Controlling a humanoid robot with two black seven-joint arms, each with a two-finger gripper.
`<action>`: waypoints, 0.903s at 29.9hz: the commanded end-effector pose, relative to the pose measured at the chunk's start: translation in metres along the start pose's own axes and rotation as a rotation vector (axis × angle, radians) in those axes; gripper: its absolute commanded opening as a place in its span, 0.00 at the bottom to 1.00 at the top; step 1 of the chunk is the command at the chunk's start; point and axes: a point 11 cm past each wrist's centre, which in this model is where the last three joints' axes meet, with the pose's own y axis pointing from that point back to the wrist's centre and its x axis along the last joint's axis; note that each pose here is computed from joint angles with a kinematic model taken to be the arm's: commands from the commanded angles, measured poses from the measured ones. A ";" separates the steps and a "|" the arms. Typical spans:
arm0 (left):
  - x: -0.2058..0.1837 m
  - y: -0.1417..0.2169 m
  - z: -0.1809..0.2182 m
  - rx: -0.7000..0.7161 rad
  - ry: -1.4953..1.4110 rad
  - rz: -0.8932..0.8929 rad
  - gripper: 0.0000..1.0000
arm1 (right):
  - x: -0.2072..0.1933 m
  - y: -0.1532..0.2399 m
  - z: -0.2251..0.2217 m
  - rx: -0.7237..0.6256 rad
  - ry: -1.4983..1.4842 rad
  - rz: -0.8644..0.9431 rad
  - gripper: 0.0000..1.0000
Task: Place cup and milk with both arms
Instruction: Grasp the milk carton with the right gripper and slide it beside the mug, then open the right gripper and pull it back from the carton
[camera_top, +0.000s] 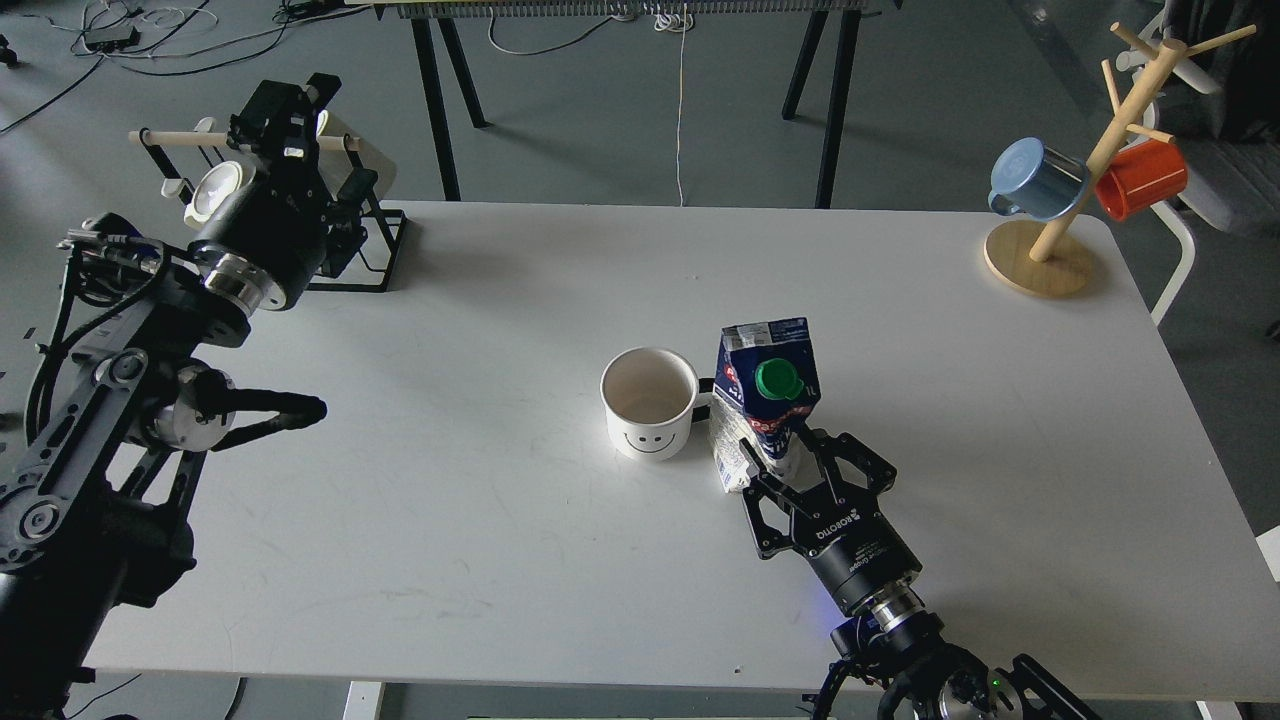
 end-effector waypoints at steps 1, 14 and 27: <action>0.000 0.000 0.000 0.000 0.000 0.000 0.99 | -0.004 -0.002 0.000 0.001 -0.004 -0.013 0.95; 0.000 0.000 0.000 0.000 -0.001 0.000 0.99 | -0.028 -0.007 0.004 -0.013 -0.018 -0.087 0.97; -0.001 0.000 -0.001 0.001 0.004 0.000 0.99 | -0.055 0.006 -0.006 -0.035 0.019 -0.156 0.97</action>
